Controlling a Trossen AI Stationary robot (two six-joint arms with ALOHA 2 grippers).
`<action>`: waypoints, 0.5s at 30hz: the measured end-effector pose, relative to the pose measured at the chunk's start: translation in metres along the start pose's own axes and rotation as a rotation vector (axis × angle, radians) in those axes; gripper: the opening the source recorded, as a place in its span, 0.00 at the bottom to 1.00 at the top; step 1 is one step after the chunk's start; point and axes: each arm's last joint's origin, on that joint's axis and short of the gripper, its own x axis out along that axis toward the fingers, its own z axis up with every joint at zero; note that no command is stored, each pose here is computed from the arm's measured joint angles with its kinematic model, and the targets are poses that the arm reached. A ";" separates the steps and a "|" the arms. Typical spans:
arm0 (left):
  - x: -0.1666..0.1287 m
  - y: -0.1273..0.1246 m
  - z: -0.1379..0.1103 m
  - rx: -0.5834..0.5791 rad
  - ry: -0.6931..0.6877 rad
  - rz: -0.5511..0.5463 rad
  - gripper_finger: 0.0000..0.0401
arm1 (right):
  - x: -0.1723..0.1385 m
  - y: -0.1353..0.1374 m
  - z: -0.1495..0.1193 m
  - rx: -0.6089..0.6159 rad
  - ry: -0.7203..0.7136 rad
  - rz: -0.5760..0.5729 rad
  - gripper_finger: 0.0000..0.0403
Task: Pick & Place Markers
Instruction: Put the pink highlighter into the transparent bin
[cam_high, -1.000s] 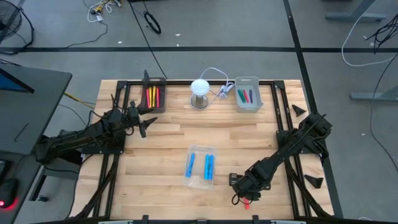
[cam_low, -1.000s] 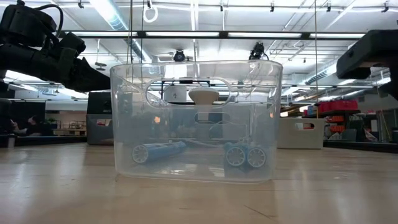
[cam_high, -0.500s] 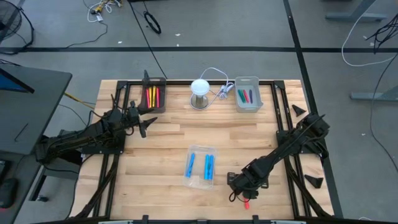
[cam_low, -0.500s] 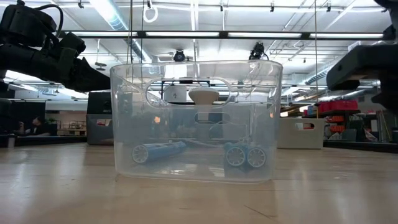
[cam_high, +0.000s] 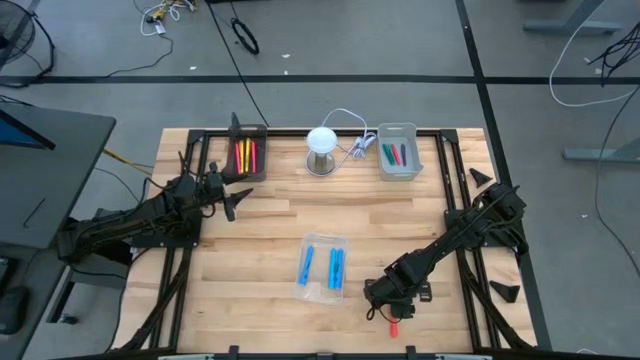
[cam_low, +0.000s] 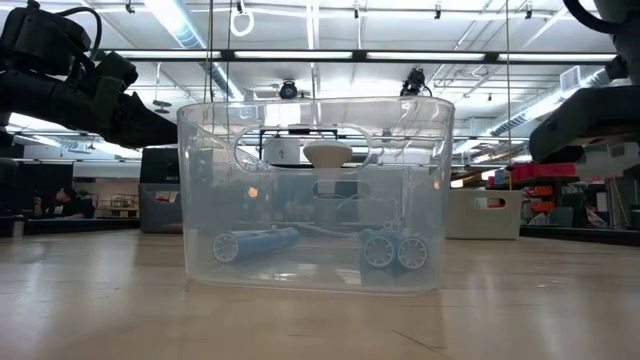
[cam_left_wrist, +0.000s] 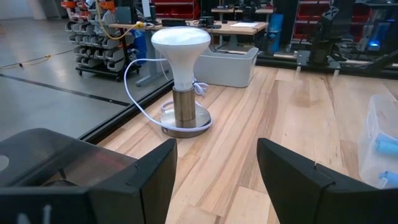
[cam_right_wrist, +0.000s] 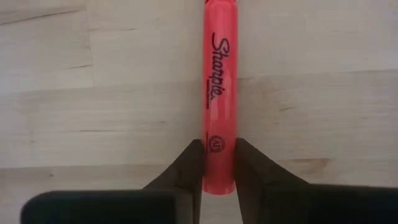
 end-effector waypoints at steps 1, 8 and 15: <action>0.000 0.000 0.000 0.000 0.000 -0.001 0.57 | 0.000 0.000 0.000 0.001 -0.002 -0.001 0.15; 0.000 0.000 0.000 0.000 0.000 0.000 0.57 | -0.001 -0.001 -0.001 0.094 -0.002 -0.005 0.15; 0.000 0.000 0.000 0.000 0.000 0.000 0.57 | -0.016 0.005 0.006 0.394 -0.037 -0.048 0.15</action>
